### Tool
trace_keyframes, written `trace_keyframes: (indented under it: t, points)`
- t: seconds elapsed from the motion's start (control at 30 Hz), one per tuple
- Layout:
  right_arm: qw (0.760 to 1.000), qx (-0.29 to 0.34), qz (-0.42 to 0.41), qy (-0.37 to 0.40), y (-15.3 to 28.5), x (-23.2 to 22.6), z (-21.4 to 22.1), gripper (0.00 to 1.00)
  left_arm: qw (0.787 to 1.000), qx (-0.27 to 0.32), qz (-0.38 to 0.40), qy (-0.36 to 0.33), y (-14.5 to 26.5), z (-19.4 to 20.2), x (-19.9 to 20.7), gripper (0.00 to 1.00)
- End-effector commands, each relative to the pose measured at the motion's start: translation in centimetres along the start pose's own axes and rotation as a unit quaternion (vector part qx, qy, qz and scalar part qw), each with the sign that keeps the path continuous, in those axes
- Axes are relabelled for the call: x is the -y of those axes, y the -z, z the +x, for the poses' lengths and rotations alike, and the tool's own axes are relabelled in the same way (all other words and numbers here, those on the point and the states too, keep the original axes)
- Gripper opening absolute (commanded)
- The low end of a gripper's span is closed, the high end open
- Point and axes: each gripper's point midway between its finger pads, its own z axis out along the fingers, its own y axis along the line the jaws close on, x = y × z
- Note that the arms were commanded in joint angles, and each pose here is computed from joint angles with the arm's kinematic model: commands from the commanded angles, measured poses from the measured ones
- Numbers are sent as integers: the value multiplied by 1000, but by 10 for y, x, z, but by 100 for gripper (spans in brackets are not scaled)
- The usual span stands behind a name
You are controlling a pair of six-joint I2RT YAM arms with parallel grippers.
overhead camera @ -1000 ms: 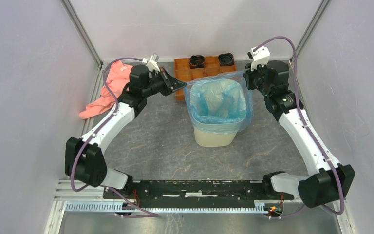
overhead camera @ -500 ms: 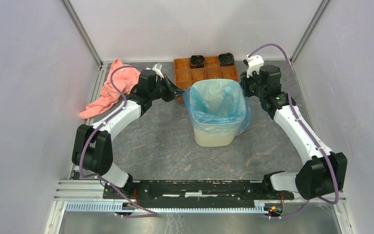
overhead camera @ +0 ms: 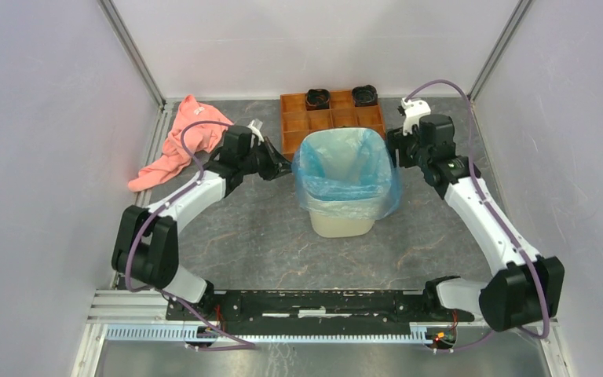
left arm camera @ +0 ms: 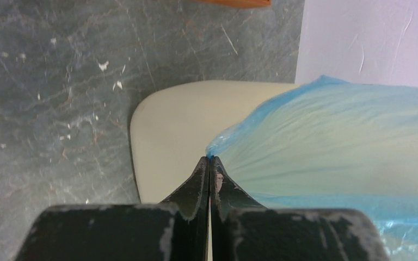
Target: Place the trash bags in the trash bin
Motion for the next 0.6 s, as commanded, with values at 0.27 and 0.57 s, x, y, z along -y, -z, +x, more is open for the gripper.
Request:
trace_keyframes:
  t: [0.27,0.57]
  points:
    - [995,92,20,-32,133,4,-46,98,998,-31,47,-35,42,24,33,2]
    - [992,80,-95,19,163,-36,-3,93,998,-20,30,-49,46,25,24,2]
